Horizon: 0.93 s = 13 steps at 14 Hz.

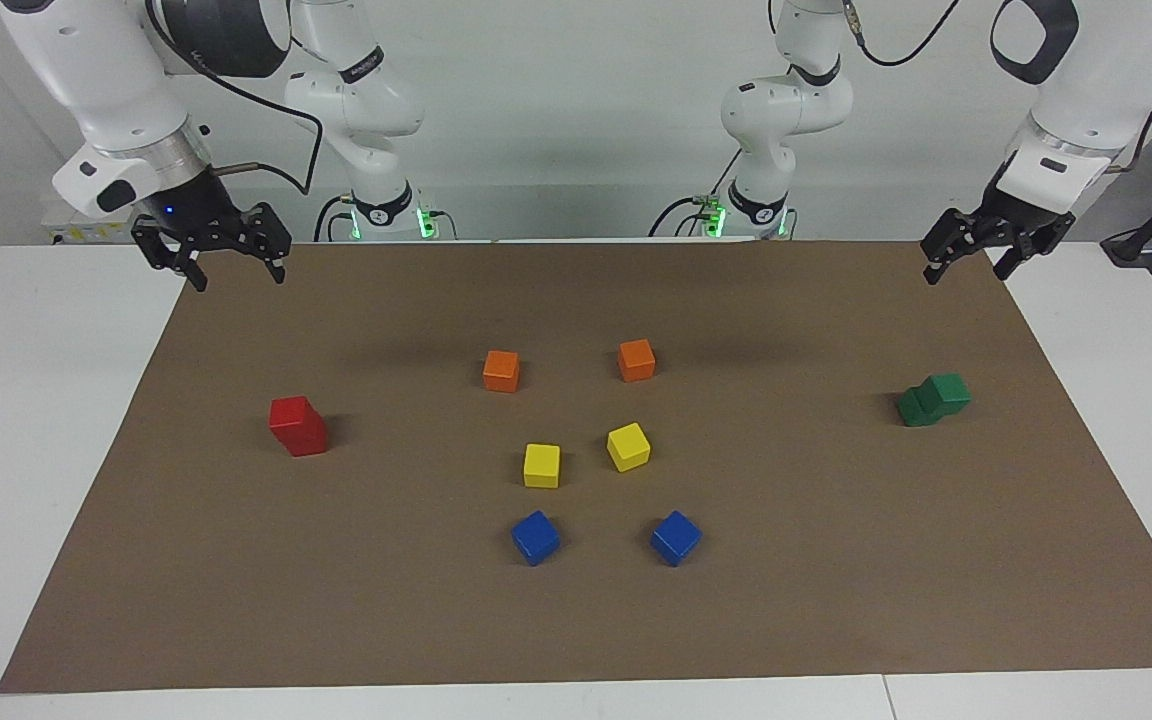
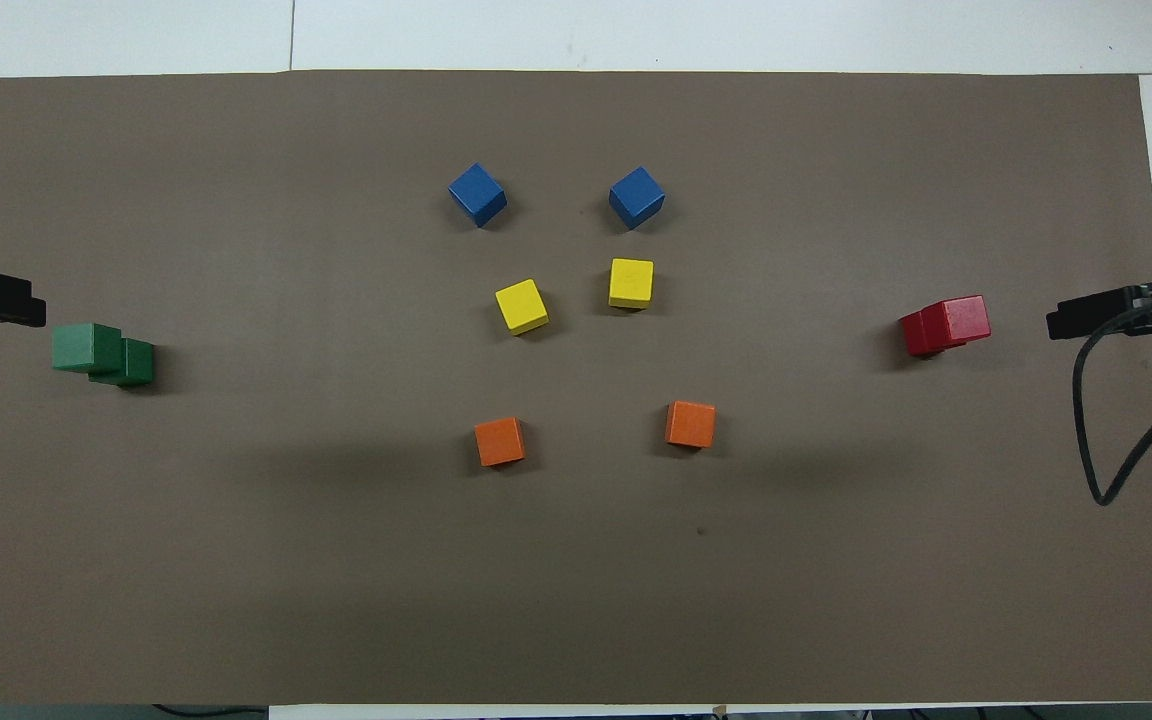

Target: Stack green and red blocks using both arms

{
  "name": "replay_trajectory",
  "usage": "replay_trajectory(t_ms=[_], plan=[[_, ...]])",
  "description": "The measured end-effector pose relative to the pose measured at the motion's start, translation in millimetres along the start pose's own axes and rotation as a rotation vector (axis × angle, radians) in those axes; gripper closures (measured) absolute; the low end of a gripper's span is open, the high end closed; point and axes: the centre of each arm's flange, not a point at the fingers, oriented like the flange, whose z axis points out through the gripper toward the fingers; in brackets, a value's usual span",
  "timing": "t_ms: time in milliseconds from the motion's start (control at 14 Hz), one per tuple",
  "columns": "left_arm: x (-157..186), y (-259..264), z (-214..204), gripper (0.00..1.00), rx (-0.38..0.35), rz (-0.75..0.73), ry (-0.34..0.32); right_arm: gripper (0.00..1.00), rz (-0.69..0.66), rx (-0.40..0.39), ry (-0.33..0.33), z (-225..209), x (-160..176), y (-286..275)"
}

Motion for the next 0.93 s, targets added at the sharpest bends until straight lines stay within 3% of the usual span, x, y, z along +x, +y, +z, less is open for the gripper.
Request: replay_trajectory(t_ms=[926], plan=[[0.1,0.0,-0.1,0.0,0.0,0.0,0.001,0.0,-0.004,0.01,0.002,-1.8,0.0,0.6]])
